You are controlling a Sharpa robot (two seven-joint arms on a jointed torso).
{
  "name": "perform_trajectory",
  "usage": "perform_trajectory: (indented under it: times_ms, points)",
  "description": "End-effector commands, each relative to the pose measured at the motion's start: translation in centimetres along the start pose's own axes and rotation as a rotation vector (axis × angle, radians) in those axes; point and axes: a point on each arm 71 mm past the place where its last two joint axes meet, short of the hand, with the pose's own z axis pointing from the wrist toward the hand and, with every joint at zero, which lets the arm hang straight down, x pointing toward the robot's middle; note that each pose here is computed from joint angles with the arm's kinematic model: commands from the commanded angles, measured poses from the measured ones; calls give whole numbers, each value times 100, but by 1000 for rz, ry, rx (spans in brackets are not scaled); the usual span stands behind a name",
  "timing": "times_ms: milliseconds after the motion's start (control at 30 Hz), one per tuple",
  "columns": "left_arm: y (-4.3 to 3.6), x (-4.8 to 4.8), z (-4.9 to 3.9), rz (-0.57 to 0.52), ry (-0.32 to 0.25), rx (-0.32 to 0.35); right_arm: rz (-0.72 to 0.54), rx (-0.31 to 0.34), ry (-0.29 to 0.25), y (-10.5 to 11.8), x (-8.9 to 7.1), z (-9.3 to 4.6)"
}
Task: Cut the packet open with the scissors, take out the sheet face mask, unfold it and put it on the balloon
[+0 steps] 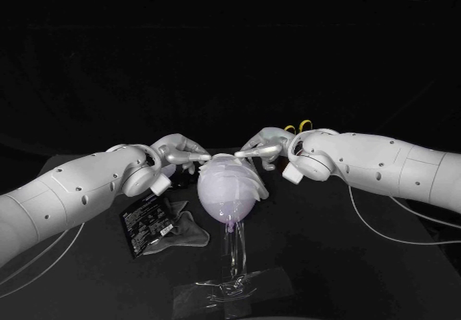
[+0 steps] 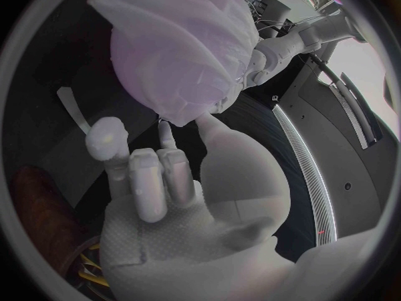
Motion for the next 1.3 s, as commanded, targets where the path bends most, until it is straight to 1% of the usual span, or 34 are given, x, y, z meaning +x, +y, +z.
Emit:
perform_trajectory:
  times_ms: [33,333,500,800,1033,1167,1300]
  points:
    - [-7,45,8,10,51,-14,6,2,43,6,37,5]
    - [-10,54,9,14,62,-11,12,-18,49,20,41,2]
    - [-19,57,9,18,62,0,13,-32,38,27,34,-6]
    - [-55,63,7,32,52,40,12,-66,-14,48,-1,-21]
    - [-97,62,7,43,29,88,9,-93,-74,70,-35,-32]
    - [-113,56,5,42,17,109,9,-103,-97,79,-47,-38]
    - [-125,36,1,27,-9,126,10,-115,-120,91,-56,-44]
